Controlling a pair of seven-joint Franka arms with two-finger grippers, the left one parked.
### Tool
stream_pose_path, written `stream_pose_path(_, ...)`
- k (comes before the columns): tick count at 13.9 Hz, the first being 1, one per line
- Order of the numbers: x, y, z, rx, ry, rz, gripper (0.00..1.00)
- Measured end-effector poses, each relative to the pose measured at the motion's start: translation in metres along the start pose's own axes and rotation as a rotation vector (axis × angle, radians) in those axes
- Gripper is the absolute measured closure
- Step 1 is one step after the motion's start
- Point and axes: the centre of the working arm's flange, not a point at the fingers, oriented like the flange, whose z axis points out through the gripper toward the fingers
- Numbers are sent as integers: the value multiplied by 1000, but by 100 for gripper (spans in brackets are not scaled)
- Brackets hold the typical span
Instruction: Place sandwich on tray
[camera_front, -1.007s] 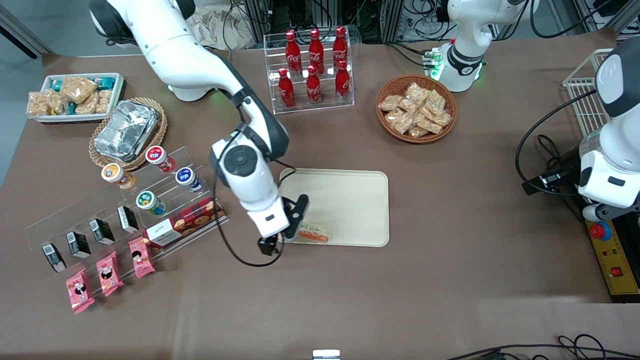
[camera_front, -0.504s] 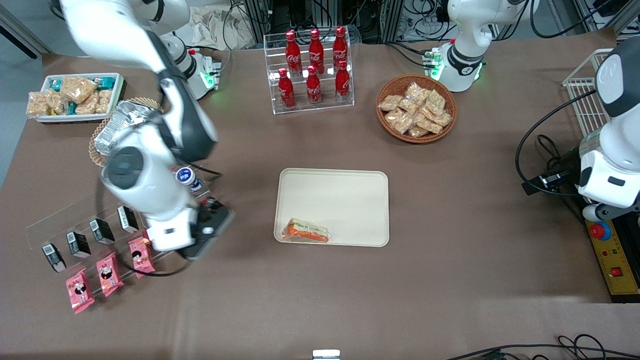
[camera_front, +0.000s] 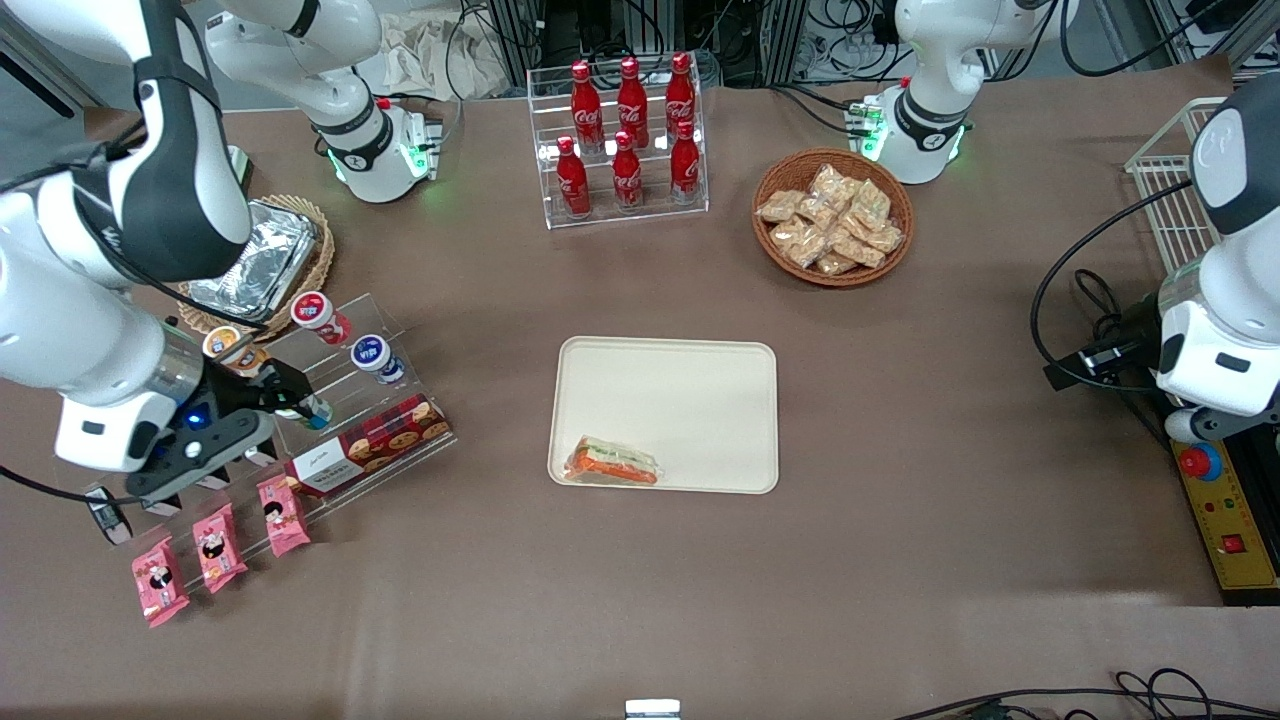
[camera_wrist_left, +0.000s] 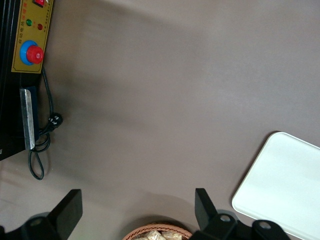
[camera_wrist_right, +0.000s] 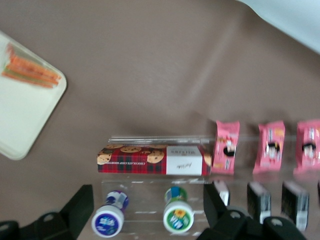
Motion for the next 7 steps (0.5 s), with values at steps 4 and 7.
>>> stream_pose_path(4,-26,24,-26,2,-15,226,2)
stream_pose_path(7,-48,71,-31,0,-11,315,2)
